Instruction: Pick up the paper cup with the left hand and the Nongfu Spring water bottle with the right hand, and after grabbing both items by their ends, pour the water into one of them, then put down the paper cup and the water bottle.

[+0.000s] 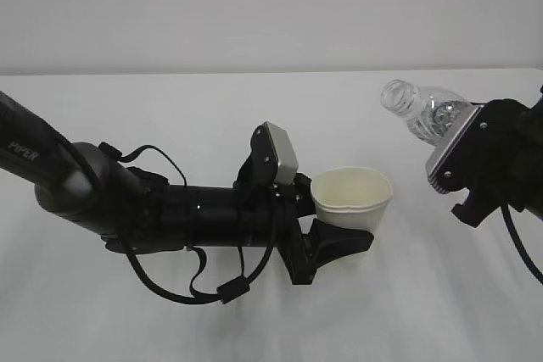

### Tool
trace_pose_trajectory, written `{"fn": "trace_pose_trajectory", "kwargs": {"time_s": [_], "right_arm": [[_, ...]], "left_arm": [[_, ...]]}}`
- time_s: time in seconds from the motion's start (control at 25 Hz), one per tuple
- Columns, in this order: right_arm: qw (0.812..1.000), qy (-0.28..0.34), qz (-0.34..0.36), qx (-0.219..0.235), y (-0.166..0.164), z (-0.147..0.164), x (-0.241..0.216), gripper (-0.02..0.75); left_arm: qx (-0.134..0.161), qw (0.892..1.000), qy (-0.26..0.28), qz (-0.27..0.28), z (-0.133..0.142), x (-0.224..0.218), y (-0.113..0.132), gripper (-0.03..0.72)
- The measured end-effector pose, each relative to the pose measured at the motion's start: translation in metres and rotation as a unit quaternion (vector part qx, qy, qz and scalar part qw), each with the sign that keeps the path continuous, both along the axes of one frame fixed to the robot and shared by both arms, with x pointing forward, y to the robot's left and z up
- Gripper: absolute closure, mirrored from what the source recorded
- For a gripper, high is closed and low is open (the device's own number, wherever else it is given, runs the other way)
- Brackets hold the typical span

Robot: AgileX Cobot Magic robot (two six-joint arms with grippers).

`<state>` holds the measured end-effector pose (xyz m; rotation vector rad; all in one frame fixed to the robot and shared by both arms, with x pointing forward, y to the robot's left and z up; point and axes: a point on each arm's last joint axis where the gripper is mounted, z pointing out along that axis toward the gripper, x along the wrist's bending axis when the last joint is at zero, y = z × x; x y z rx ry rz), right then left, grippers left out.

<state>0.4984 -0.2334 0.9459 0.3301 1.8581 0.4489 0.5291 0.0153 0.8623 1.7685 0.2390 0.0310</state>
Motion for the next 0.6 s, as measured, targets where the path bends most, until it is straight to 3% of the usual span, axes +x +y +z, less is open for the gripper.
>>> {"fn": "trace_pose_trajectory", "kwargs": {"time_s": [0.6], "right_arm": [[0.998,-0.004,0.018,-0.055,0.0002,-0.0007,-0.0002,0.346]], "left_arm": [[0.01,1.0,-0.004,0.009,0.0008,0.0027,-0.0046,0.237]]}}
